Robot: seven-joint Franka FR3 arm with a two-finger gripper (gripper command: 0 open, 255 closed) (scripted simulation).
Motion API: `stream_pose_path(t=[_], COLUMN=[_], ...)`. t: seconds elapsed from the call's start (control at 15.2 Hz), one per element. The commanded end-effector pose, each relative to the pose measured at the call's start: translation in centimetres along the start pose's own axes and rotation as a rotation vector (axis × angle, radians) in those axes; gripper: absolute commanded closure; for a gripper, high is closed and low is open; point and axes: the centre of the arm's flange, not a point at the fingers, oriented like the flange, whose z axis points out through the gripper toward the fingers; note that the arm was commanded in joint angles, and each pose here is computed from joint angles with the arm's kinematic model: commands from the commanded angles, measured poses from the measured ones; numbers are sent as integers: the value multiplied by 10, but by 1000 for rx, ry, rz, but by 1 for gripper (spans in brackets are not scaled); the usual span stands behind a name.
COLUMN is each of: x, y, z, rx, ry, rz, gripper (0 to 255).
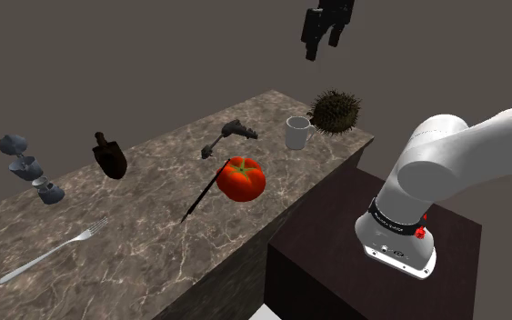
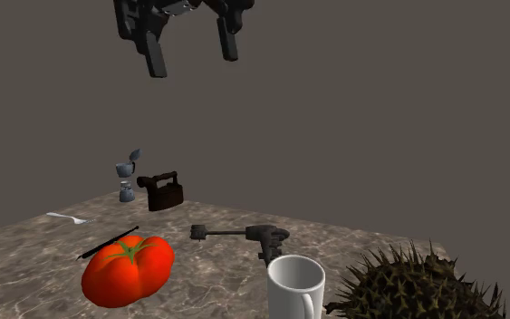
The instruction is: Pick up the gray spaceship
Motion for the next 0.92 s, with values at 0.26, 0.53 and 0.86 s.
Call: stream_pose_path(t=[0.26, 0.53, 0.86], x=[34, 67, 108], y=[1, 1, -1], z=[42, 85, 139], rx=[10, 19, 31], ry=[-13, -26, -42], rz=[-15, -30, -49], gripper=[0, 0, 0])
